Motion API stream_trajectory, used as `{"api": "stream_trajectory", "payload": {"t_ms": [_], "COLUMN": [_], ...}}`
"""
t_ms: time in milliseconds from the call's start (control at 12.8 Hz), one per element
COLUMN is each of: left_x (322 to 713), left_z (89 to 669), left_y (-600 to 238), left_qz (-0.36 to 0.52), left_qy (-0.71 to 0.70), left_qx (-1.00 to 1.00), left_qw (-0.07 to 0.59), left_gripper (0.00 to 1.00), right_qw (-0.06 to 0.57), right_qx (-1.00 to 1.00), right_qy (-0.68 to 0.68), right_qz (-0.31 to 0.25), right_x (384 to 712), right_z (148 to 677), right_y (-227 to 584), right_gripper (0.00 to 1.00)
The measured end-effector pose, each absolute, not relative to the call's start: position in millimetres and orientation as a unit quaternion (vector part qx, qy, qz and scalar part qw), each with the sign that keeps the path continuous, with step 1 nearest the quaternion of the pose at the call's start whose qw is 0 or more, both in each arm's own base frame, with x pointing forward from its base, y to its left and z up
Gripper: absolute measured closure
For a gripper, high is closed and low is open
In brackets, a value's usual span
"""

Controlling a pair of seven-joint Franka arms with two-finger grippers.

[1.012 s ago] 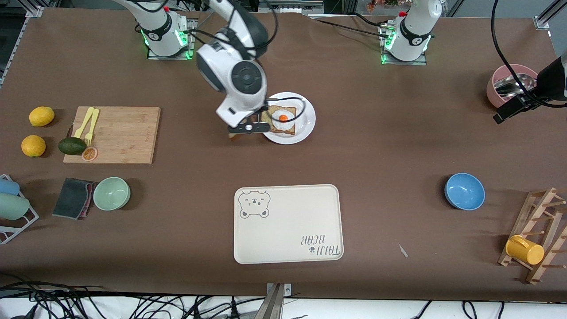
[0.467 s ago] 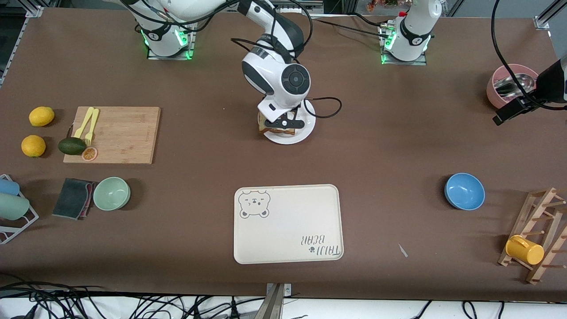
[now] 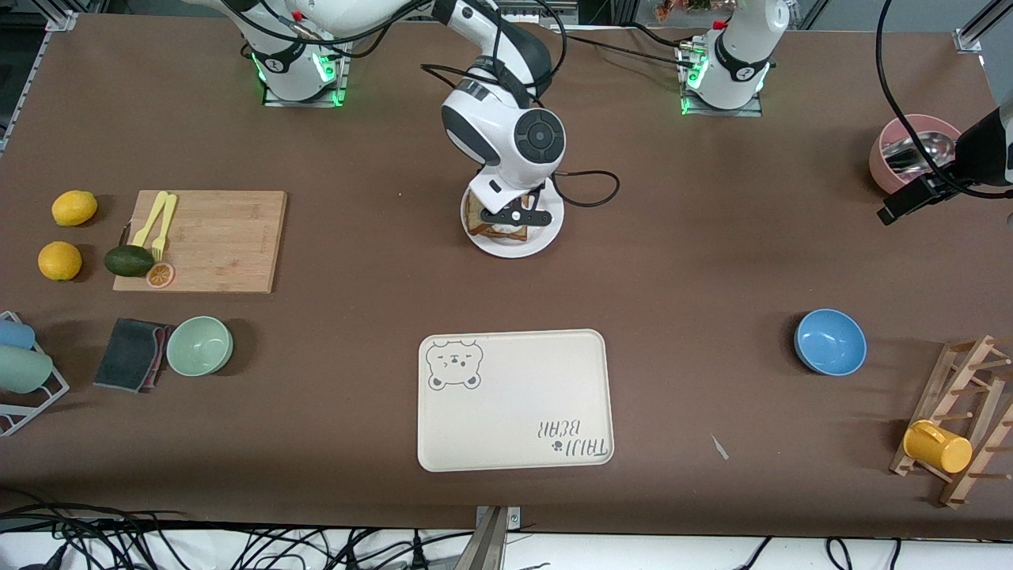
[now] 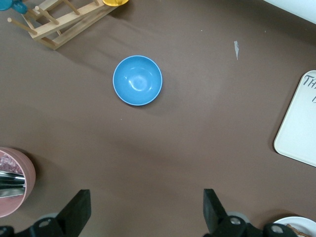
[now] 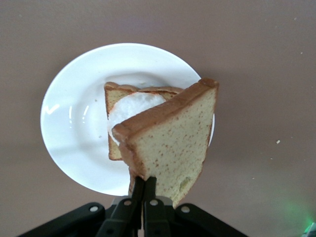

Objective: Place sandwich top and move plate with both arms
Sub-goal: 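Lay the bread slice onto the egg slice and open the right gripper, then withdraw the right gripper while the left gripper reaches toward the plate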

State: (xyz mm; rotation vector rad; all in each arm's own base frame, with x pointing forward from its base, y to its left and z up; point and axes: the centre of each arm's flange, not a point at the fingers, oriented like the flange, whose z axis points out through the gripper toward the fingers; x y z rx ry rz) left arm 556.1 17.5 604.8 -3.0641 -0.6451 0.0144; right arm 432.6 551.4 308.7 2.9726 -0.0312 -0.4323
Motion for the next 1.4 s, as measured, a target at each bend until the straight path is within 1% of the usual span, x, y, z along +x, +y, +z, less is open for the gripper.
{"api": "stream_trajectory", "payload": {"t_ms": [311, 389, 545, 623, 701, 778, 856, 934, 1012, 1246, 1401], "left_x": [556.1, 556.2, 556.6, 557.5, 558.5, 559.4, 559.8, 559.9, 559.9, 560.1, 561.7], "left_z": [604.8, 604.8, 603.8, 602.0, 599.9, 598.1, 597.3, 597.2, 597.3, 596.9, 593.5], "left_y": [16.7, 16.6, 16.6, 16.5, 16.2, 15.3, 14.7, 14.5, 14.4, 14.1, 13.3], "left_qz": [0.005, 0.005, 0.006, 0.008, 0.01, 0.012, 0.014, 0.014, 0.014, 0.014, 0.017], "left_qy": [-0.206, -0.206, -0.206, -0.206, -0.206, -0.206, -0.206, -0.206, -0.206, -0.206, -0.205], "left_qx": [-0.979, -0.979, -0.979, -0.979, -0.979, -0.978, -0.978, -0.978, -0.978, -0.978, -0.979], "left_qw": [0.002, 0.002, 0.002, 0.002, 0.0, -0.004, -0.007, -0.008, -0.008, -0.008, -0.008], "left_gripper": [0.0, 0.0, 0.0, 0.0, 0.0, 0.0, 0.0, 0.0, 0.0, 0.0, 0.0], "right_qw": [0.072, 0.075, 0.077, 0.078, 0.081, 0.082, 0.078, 0.069, 0.059, 0.046, 0.062], "right_qx": [0.986, 0.986, 0.985, 0.985, 0.984, 0.984, 0.984, 0.985, 0.986, 0.992, 0.992], "right_qy": [-0.038, -0.043, -0.049, -0.052, -0.058, -0.063, -0.066, -0.071, -0.081, -0.051, -0.013], "right_qz": [-0.143, -0.144, -0.144, -0.144, -0.146, -0.147, -0.146, -0.14, -0.131, -0.105, -0.105], "right_x": [435.7, 435.6, 437.3, 441.2, 448.2, 458.7, 472.6, 489.8, 508.2, 550.8, 573.2], "right_z": [304.5, 301.6, 300.1, 302.3, 306.4, 314.7, 327.7, 345.3, 367.1, 429.2, 446.6], "right_y": [552.5, 552.3, 551.3, 548.7, 543.1, 535.4, 524.7, 509.6, 490.3, 421.1, 370.1], "right_gripper": [0.97, 0.9, 0.69, 0.55, 0.43, 0.34, 0.2, 0.08, 0.0, 0.0, 0.0]}}
